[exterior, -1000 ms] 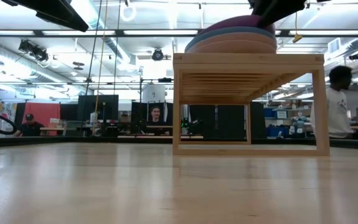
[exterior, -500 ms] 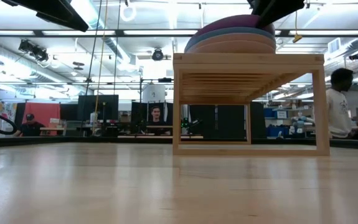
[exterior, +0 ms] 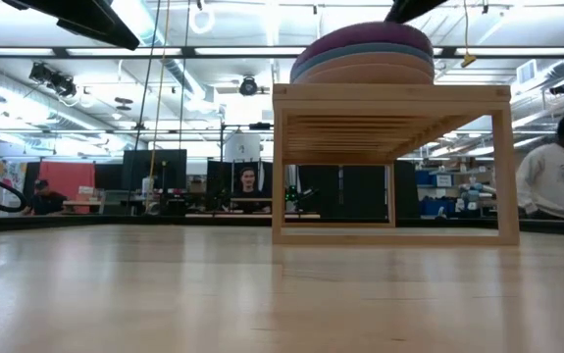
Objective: Place and stack plates onto a shelf
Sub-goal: Stack the violet plate on top of the blue plate, then return to Home Position
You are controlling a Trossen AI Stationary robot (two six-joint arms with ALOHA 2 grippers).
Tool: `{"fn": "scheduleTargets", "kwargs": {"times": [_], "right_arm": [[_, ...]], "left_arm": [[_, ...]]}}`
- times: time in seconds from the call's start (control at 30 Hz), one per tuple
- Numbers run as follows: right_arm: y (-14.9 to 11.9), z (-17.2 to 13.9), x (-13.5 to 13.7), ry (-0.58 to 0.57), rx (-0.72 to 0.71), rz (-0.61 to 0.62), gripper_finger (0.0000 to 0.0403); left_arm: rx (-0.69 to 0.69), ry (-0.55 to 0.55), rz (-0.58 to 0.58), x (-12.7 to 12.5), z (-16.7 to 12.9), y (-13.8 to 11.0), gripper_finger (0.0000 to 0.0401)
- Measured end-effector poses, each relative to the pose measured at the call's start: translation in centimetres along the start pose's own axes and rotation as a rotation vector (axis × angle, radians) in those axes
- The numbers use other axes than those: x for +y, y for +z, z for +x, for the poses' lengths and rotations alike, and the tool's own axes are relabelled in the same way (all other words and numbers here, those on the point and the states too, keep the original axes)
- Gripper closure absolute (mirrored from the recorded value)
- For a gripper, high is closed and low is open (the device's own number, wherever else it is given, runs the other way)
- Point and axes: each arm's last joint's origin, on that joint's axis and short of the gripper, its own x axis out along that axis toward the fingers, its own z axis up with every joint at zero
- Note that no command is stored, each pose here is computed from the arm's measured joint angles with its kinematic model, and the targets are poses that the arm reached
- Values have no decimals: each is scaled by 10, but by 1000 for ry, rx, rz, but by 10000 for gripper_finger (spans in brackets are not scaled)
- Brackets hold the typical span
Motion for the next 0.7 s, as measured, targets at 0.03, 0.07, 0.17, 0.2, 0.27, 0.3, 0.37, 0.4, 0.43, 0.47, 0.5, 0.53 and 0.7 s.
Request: {"fn": "scheduleTargets", "kwargs": {"times": [0.03,0.07,0.17,0.2,0.27,0.3,0.37,0.4,0.43,0.47,0.5,0.53,0.7], "right_arm": [[1,-1,0,9,-9,10,253],[3,-3,0,18,-17,19,253],[8,-8,-2,33,-45,33,253],[11,-11,-3,33,-58,34,253],[16,-18,-5,30,-87,36,253],[19,-21,-5,29,-102,37,253],[26,-30,-7,26,-138,39,253],[29,-35,-8,25,-157,41,253],[33,-40,-9,24,-176,42,253],[36,-45,-10,22,-195,43,253],[39,-50,-11,20,-214,43,253],[42,-54,-13,17,-231,46,254],[49,-81,-20,9,-310,108,254]], "left_arm": [[0,0,0,0,0,0,173],[0,0,0,0,0,0,173],[0,0,0,0,0,0,173],[0,0,0,0,0,0,173],[0,0,0,0,0,0,173],[0,0,0,0,0,0,173],[0,5,-6,1,1,1,173],[-1,11,-12,2,2,1,173],[-4,18,-19,4,4,2,173],[-9,26,-20,6,6,4,173],[-19,35,-19,9,8,6,173],[-37,44,-19,11,10,10,173],[-150,64,30,33,18,32,173]]}}
